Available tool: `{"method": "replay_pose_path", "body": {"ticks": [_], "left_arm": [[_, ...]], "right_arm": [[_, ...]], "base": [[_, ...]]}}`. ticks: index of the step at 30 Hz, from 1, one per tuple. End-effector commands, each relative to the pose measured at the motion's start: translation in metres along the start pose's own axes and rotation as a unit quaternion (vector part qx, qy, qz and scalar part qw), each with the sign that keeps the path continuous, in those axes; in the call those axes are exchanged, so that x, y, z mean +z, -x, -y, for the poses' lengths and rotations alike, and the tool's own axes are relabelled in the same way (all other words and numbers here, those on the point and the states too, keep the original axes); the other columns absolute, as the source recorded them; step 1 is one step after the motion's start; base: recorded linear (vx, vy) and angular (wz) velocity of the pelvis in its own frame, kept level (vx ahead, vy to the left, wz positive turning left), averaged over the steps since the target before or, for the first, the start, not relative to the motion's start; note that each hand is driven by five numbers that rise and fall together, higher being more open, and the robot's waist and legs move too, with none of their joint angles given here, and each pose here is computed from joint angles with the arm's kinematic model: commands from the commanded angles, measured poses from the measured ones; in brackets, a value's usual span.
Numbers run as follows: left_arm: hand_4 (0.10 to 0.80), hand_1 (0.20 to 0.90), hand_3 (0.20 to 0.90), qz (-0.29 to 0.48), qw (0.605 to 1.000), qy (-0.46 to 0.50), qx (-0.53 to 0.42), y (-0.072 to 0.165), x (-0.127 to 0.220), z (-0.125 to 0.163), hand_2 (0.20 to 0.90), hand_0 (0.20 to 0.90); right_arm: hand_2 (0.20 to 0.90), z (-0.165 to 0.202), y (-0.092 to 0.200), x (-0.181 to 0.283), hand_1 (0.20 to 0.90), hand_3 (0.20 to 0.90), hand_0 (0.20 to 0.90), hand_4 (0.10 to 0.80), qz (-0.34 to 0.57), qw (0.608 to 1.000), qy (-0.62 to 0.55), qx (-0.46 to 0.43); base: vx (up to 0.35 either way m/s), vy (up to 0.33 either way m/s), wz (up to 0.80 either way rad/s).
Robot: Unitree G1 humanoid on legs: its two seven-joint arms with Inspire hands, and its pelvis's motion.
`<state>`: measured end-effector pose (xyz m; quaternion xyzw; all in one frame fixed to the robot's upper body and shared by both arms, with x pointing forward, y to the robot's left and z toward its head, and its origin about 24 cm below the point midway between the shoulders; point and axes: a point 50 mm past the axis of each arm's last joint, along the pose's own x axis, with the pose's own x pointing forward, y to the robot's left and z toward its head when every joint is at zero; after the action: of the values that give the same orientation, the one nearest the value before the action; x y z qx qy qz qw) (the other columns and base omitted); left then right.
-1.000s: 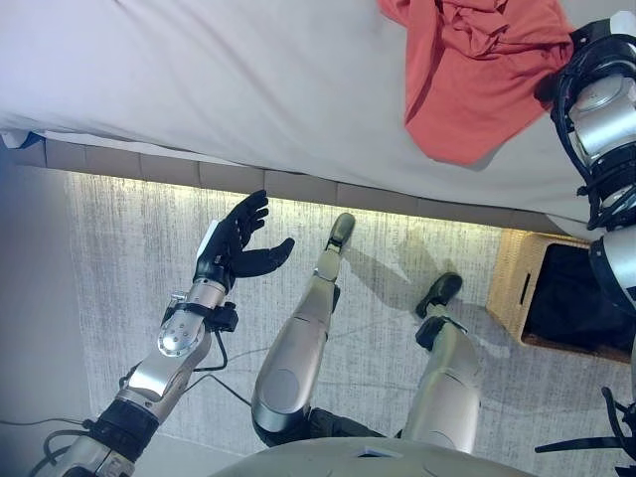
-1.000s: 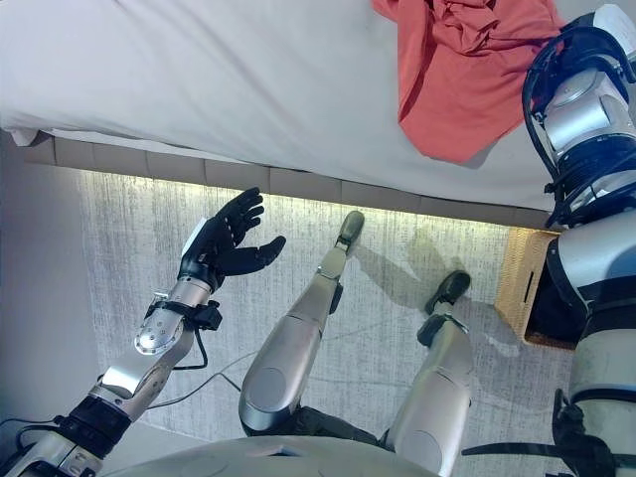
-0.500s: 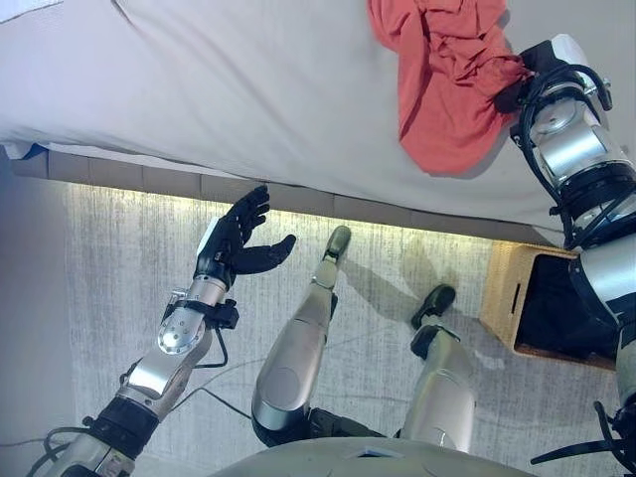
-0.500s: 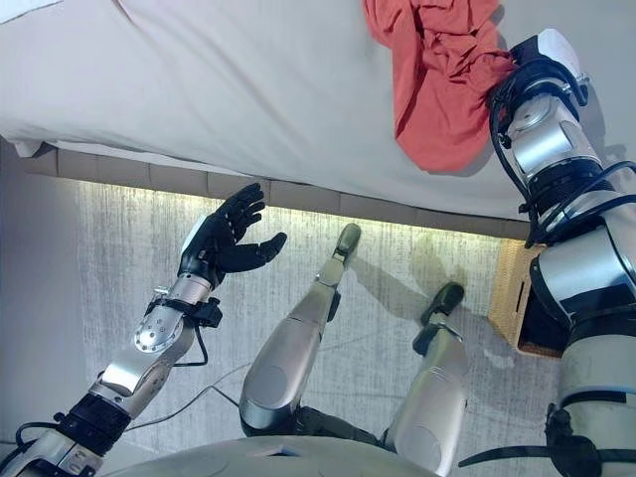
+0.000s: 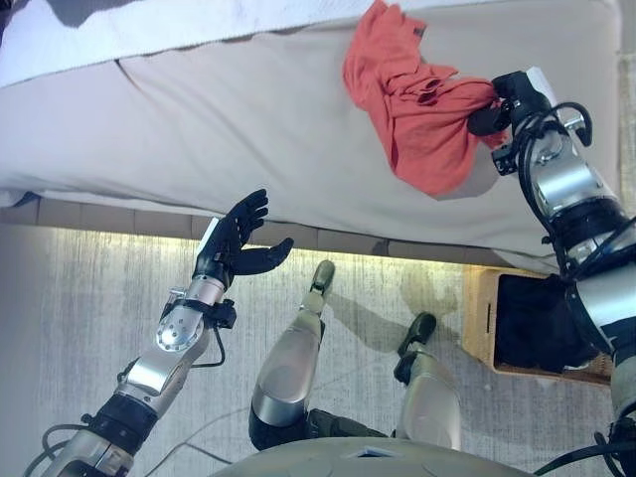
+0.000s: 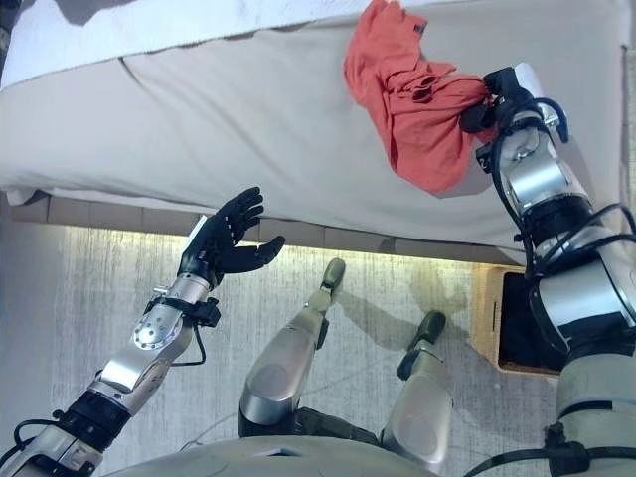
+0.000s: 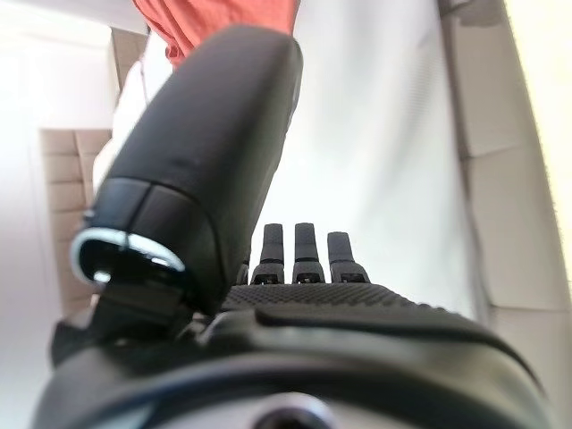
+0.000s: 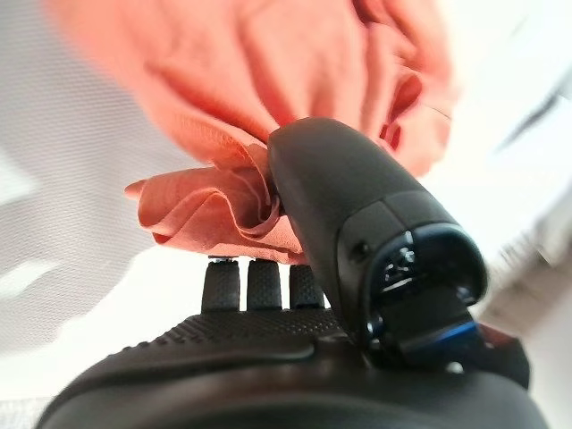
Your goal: Pick up the clothes from the bed and place them into the basket
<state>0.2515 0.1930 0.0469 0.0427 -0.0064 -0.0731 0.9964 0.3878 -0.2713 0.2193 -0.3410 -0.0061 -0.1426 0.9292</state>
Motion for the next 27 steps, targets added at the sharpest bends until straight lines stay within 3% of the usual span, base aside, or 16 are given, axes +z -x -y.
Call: {"method": "replay_pose_path", "body": {"ticks": [1,6,27], "left_arm": [[0.800,0.900,0.900,0.002,0.999,0.006,0.047,0.005,-0.002,-0.016,0.900,0.900],[0.800,0.900,0.900,-0.046,0.997,0.011,0.063,0.015,-0.020,-0.022,0.900,0.900],[0.800,0.900,0.900,-0.108,0.993,0.012,0.057,0.015,-0.052,-0.014,0.900,0.900]], "right_arm": [[0.300,0.043,0.012,0.044,0.300,0.200,0.300,0.100,0.143,0.983,-0.086,-0.075],[0.300,0.061,0.027,0.031,0.300,0.200,0.300,0.100,0.161,0.969,-0.163,-0.094],[0.300,0.110,0.056,0.004,0.300,0.200,0.300,0.100,0.155,0.961,-0.162,-0.161]], "base": [[0.050,-0.038,-0.35],[0.059,-0.044,-0.26],[-0.008,-0.014,-0.26]]}}
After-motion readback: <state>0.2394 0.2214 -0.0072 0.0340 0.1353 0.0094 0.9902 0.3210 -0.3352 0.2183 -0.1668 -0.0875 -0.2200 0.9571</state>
